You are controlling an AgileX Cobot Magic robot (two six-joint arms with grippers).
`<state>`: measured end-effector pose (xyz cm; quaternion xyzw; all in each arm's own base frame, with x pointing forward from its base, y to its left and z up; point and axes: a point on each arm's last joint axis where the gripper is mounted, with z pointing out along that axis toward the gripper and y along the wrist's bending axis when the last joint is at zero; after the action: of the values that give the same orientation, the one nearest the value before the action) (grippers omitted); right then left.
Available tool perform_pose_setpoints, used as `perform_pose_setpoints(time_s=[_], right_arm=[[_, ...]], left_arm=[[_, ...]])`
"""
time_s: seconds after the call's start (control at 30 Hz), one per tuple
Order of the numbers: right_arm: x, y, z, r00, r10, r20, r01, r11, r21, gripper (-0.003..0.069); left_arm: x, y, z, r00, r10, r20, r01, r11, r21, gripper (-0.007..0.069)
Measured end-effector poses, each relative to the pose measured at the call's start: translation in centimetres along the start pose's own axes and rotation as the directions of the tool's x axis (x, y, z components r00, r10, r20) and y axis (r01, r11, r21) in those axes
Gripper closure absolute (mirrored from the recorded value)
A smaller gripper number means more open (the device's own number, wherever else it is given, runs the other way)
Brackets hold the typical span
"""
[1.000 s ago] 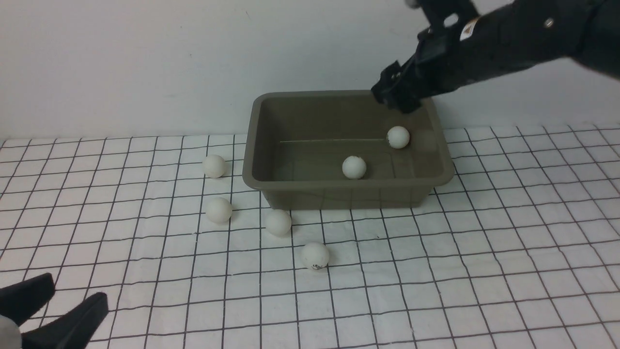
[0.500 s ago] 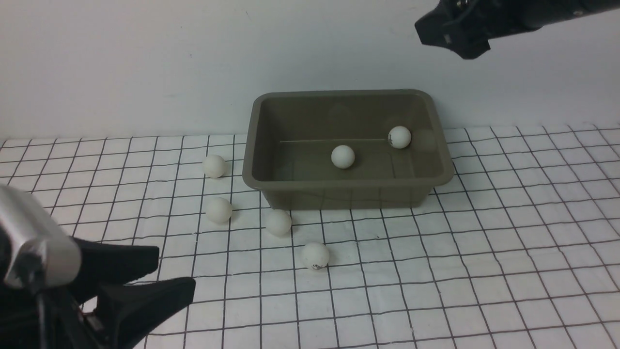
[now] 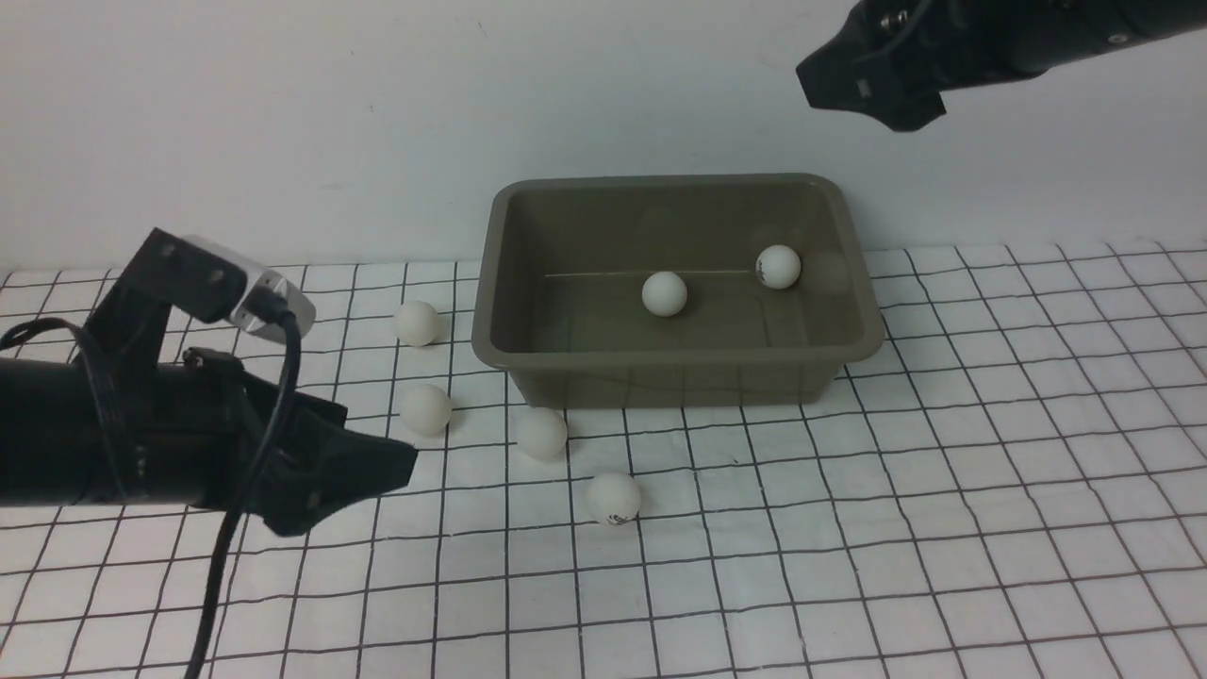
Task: Put the table tennis balls into the box on the white checkered tablecloth.
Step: 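Reach for and grasp a ping pong ball on the table beside the basket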
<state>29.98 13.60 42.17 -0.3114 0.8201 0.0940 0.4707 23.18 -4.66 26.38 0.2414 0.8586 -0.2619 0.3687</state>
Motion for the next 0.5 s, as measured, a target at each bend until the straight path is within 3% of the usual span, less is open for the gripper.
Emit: perform_pose_setpoints(time_s=[0.23,0.4,0.5], right_arm=[[-0.1,0.0,0.0,1.0,0.001,0.011,-0.001,1.0,0.005,0.0111],[-0.1,-0.1,0.0,1.0,-0.005,0.007,0.005,1.0,0.015,0.0111],[0.0,-0.2,0.0,1.0,-0.015,0.005,0.015,1.0,0.025,0.0111]], left_arm=[[-1.4,0.4,2.5,1.0,0.027,0.004,-0.027,0.999,0.031,0.0081],[-1.6,1.5,2.7,1.0,0.017,-0.003,-0.017,0.996,-0.088,0.0096],[-0.9,2.4,2.5,0.996,0.007,-0.084,-0.022,0.985,-0.17,0.0127]])
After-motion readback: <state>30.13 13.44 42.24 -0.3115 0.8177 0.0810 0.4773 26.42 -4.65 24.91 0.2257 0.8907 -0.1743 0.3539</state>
